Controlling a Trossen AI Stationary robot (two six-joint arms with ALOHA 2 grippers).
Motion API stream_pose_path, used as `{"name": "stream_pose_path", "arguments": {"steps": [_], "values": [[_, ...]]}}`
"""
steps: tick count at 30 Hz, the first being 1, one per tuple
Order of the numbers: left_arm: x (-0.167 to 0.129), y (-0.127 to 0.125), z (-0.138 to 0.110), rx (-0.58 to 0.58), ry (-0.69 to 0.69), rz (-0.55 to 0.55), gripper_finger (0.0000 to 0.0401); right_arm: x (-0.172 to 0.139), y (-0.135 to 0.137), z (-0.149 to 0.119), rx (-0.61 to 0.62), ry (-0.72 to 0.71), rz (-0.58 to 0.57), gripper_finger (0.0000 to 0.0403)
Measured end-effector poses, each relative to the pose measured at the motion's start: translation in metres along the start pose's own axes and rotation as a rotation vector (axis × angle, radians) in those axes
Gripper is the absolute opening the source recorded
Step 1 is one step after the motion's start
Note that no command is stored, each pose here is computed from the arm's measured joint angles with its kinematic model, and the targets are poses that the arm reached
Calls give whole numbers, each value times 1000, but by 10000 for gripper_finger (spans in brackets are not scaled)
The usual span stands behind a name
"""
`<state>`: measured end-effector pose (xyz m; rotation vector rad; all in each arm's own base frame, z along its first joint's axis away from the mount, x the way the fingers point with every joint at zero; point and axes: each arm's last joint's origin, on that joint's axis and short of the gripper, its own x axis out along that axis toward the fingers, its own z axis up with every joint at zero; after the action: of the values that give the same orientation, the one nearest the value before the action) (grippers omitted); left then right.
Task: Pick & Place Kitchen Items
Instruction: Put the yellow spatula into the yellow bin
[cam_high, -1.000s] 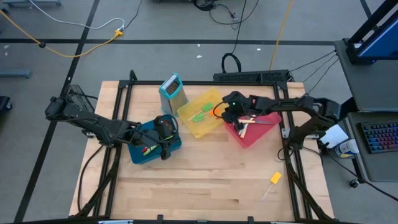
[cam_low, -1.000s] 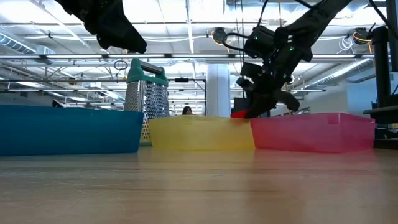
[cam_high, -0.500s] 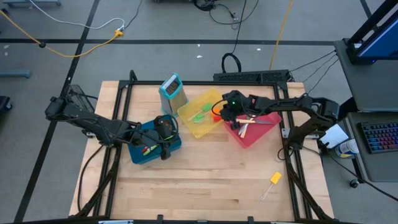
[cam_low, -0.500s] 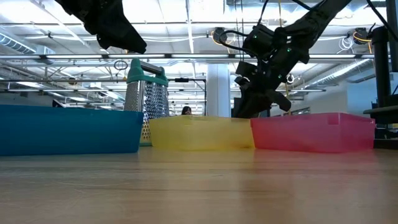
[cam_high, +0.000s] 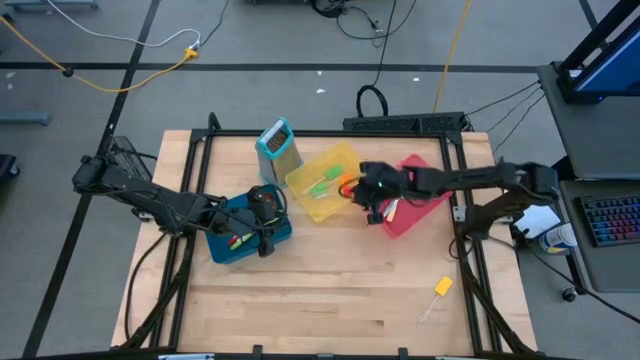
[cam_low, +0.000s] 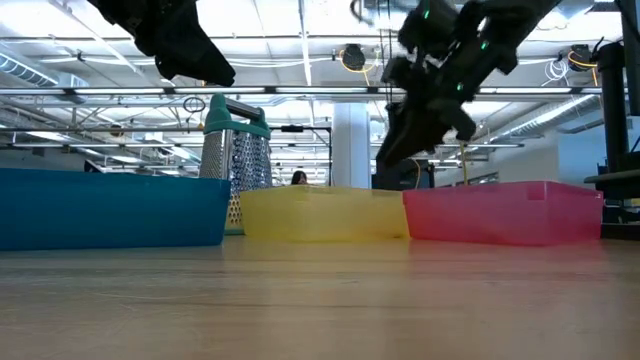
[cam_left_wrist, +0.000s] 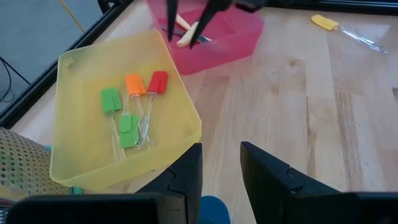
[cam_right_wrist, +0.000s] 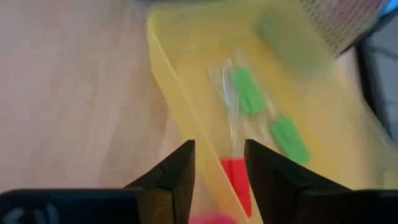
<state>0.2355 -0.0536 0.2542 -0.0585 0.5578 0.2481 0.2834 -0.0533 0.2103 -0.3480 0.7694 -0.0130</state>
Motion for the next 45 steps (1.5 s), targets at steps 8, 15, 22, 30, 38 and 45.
{"name": "stream_pose_path", "arguments": {"steps": [8,15,22,30,38,45], "values": [[0,0,1,21,-8,-2,113,-35,56,16,251,59,4,160],[0,-1,2,46,-20,-5,113,-54,113,12,523,201,130,171],[0,-1,5,109,-53,-10,113,-76,160,-2,557,404,277,163],[0,-1,16,155,-150,-15,113,-107,193,-29,365,710,411,165],[3,7,25,127,-213,15,113,-121,222,-67,251,866,515,147],[5,14,27,66,-216,34,113,-120,228,-103,45,893,530,144]]}}
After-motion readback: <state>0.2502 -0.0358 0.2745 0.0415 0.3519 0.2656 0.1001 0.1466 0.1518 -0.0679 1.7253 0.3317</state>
